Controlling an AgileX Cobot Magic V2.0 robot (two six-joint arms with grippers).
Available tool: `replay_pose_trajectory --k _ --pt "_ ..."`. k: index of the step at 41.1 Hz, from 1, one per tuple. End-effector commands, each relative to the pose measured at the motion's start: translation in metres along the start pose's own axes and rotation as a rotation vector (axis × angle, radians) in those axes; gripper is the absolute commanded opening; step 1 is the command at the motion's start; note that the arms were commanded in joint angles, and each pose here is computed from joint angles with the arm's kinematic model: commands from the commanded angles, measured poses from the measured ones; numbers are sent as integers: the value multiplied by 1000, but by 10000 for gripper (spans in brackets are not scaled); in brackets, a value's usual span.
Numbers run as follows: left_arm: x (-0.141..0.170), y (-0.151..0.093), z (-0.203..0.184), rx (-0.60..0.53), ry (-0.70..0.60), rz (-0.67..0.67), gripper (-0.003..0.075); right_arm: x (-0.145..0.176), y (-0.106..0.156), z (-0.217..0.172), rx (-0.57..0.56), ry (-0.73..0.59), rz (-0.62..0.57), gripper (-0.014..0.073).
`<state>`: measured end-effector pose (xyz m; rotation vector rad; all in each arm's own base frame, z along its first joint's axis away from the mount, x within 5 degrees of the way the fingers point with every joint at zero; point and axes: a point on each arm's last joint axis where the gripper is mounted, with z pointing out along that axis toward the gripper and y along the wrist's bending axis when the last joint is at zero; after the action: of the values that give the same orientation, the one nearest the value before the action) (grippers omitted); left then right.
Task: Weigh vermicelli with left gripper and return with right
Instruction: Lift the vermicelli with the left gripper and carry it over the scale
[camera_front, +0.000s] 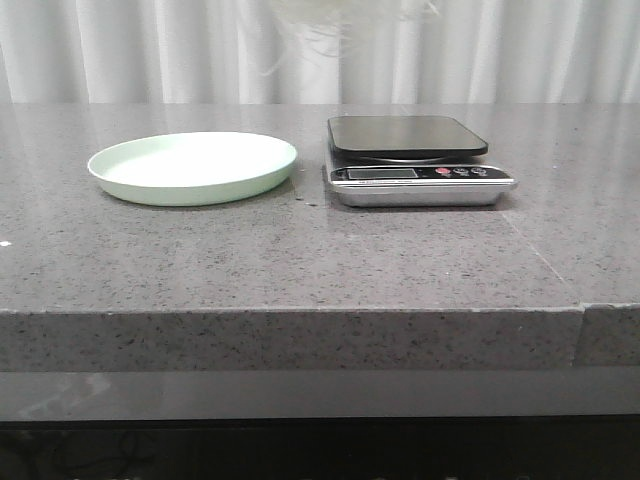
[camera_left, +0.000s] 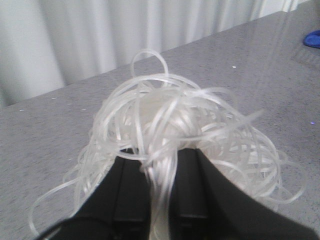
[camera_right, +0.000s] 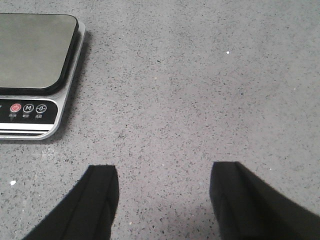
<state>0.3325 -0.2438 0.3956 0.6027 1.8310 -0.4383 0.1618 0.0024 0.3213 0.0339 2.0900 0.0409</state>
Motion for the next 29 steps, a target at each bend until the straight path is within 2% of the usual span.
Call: replay_pose_trajectory --k 1,12,15,19,23,26,29 --pt "-32 -13 -4 27 -165 10 147 -17 -1 -6 6 -110 -10 508" --pt "-11 -25 51 51 -110 17 151 -17 -1 -6 6 -110 -10 508" --pt "-3 -26 61 52 -86 14 178 -17 -1 -6 6 -110 -10 508" --pt "4 -26 68 54 -63 9 293 -17 -1 -6 6 -110 -10 508" --pt "6 -26 70 55 -54 7 461 -17 -1 -6 6 -110 -10 508" --pt "6 -26 69 55 -49 7 526 -17 -1 -6 6 -110 -10 508" --pt "2 -26 63 56 -42 7 525 -17 -1 -6 6 -110 -10 508"
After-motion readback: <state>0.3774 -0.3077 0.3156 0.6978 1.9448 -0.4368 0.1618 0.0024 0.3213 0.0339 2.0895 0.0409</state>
